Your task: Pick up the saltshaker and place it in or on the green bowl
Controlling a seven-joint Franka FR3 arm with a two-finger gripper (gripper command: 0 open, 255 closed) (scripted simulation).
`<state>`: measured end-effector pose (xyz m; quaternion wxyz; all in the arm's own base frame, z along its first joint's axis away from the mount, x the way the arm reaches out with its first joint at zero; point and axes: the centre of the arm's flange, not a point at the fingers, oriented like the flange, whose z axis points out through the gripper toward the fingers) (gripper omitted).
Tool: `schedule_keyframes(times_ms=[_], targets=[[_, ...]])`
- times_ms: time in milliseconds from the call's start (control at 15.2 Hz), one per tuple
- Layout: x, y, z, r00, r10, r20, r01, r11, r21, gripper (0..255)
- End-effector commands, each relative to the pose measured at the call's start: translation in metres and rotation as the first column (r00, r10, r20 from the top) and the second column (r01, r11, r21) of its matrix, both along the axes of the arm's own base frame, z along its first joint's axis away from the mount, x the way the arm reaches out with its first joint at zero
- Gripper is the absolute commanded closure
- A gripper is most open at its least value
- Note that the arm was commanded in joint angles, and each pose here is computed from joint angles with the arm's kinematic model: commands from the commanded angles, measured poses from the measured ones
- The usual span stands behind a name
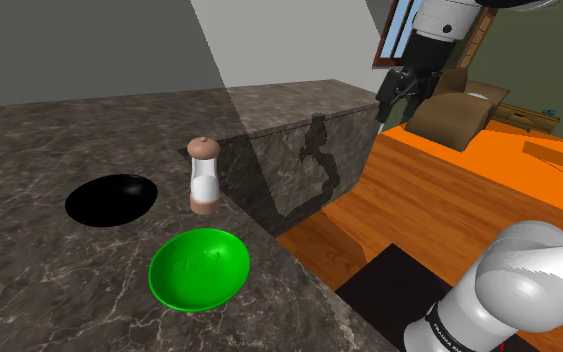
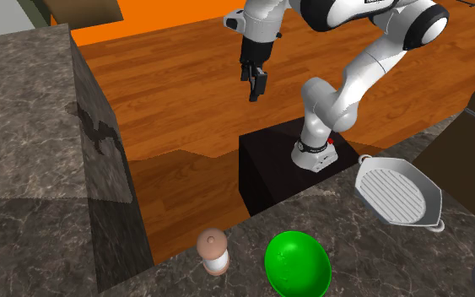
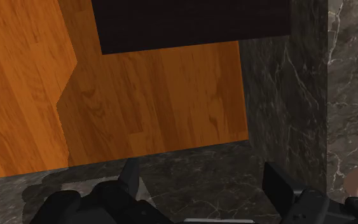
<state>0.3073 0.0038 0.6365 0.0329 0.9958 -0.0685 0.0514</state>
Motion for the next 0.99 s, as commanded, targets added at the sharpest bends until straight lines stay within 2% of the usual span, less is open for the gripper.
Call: schedule_keyframes(times_ms=[0, 924], targets=[[0.000, 0.000, 0.000, 1.000, 0.000, 0.000, 0.000, 1.000, 0.000, 0], [0.117, 0.134, -0.035, 0.997, 0.074, -0.015, -0.073, 0.997, 0.031, 0]])
